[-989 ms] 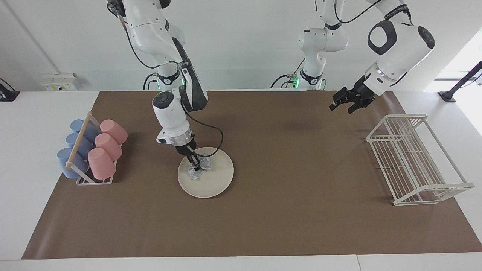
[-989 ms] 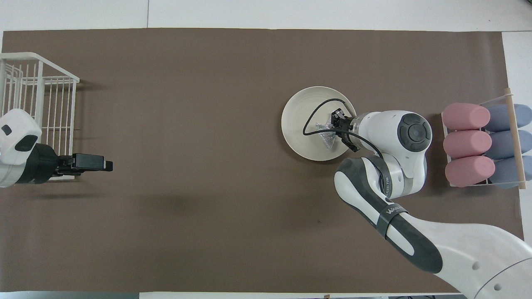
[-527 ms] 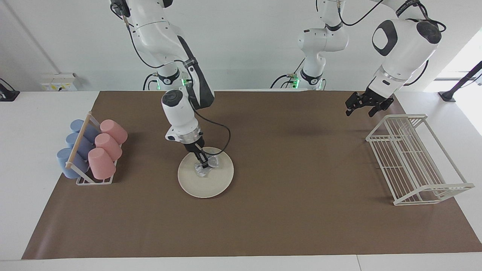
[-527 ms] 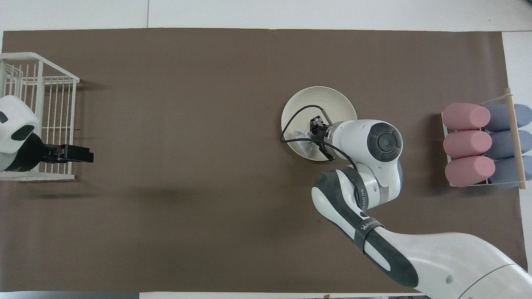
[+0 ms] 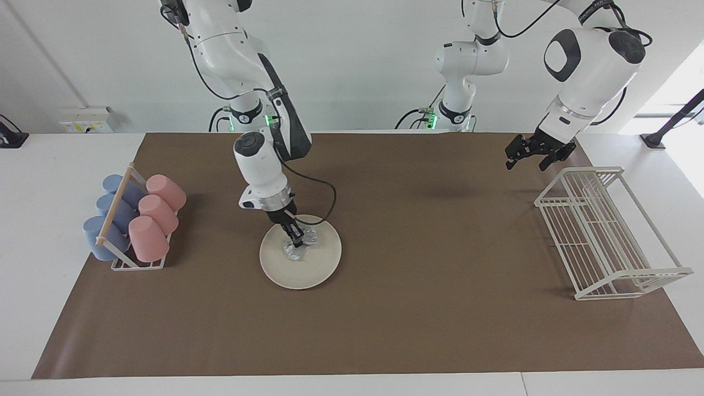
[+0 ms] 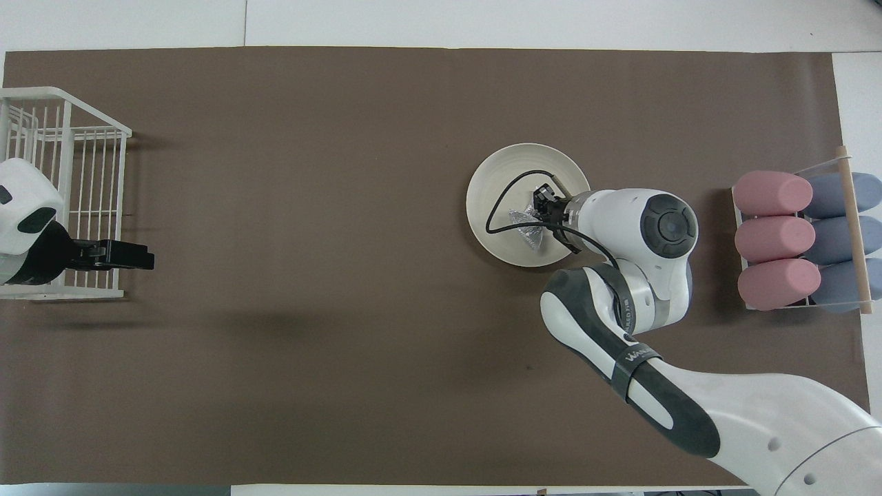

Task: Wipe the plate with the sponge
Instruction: 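Rub the sponge around the plate surface with the right gripper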

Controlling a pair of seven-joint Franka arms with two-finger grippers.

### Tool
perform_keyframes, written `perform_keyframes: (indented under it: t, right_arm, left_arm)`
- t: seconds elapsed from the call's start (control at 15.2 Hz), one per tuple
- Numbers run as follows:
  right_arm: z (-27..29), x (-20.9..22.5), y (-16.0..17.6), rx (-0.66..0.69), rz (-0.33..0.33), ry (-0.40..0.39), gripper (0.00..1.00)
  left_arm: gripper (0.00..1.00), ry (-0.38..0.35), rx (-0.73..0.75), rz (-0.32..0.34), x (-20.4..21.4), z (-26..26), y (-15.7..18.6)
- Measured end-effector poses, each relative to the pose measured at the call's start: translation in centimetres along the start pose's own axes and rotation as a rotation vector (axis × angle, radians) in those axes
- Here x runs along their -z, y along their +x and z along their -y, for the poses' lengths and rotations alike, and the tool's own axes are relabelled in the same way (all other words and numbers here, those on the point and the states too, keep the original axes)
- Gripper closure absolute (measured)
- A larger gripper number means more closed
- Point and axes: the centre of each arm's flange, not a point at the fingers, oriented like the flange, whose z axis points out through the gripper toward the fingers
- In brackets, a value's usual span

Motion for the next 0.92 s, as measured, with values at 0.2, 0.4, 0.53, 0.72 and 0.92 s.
perform_keyframes:
  t: [0.2,0.4,0.53,0.72,0.92]
  right_arm:
    - [-0.8,0.1,1.9,0.023,-0.013,0.006,0.92]
    - [0.4,-0.2,-0.7,-0.019,0.0,0.011,0.92]
    - [1.7,-0.5,-4.4,-0.067,0.019,0.011,0.92]
    - [2.9,-1.0,-9.3,-0.099,0.045,0.005,0.92]
    - [2.9,-1.0,-9.2,-0.105,0.044,0.005,0.92]
  left_arm:
    - [0.0,0.0,0.003,0.0,0.0,0.0,0.0]
    - [0.0,0.0,0.007,0.0,0.0,0.0,0.0]
    - [0.0,0.001,0.008,0.0,0.0,0.0,0.0]
    - [0.0,0.0,0.011,0.0,0.0,0.1,0.0]
    - [0.0,0.0,0.014,0.0,0.0,0.1,0.0]
